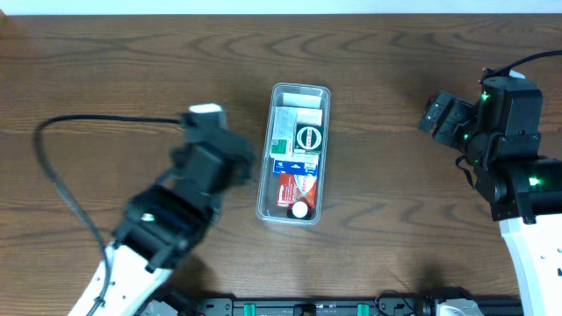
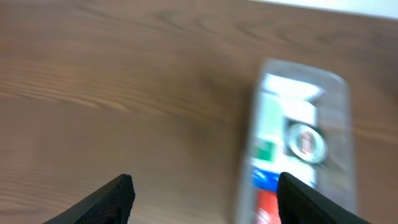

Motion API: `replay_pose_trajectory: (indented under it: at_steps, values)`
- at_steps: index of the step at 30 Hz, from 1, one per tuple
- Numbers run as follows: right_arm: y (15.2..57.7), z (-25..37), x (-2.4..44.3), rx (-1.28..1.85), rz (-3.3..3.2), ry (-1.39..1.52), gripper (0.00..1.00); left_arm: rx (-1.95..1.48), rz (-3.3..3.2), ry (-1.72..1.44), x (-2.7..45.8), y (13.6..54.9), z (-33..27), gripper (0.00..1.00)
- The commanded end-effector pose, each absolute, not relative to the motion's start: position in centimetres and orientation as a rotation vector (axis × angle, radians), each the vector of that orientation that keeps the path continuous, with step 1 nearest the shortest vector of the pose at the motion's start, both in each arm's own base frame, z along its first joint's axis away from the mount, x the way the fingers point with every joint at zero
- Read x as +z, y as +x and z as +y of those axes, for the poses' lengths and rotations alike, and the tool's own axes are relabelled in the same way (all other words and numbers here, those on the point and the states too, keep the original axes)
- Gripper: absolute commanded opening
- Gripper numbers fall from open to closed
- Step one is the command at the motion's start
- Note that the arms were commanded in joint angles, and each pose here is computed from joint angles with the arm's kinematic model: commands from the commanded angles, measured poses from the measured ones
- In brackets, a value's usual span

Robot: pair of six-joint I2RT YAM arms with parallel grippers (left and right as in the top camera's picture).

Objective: Pack container

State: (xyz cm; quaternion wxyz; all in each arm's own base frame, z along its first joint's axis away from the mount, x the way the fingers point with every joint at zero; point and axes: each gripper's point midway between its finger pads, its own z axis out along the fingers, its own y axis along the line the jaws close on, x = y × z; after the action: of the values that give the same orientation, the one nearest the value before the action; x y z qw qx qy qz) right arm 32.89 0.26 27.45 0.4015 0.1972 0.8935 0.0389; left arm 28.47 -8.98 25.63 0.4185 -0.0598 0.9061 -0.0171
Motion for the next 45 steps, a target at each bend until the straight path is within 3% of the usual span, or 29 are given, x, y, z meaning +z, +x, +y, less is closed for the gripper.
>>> replay_pose_trajectory:
  at_steps: [1, 5, 6, 25, 30, 45]
  values:
    - [32.9, -0.2, 27.5, 0.090, 2.253, 0.517, 0.99, 0.100, 2.264, 0.012, 26.2, 29.6, -6.4, 0.82]
    - [32.9, -0.2, 27.5, 0.090, 2.253, 0.517, 0.99, 0.161, 2.259, -0.051, 26.4, 30.2, -3.9, 0.92]
    - [32.9, -0.2, 27.5, 0.090, 2.253, 0.517, 0.99, 0.163, 2.262, -0.060, 26.3, 30.2, -3.7, 0.98]
    - [32.9, -0.2, 27.5, 0.090, 2.253, 0.517, 0.99, 0.159, 2.228, -0.071, 27.5, 29.3, -2.8, 0.98]
    - [32.9, -0.2, 27.5, 0.090, 2.253, 0.517, 0.99, 0.098, 2.157, -0.147, 28.6, 26.8, -0.6, 0.98]
    - [32.9, -0.2, 27.5, 0.090, 2.253, 0.517, 0.99, 0.014, 1.856, -0.085, 25.7, 21.1, 0.8, 0.98]
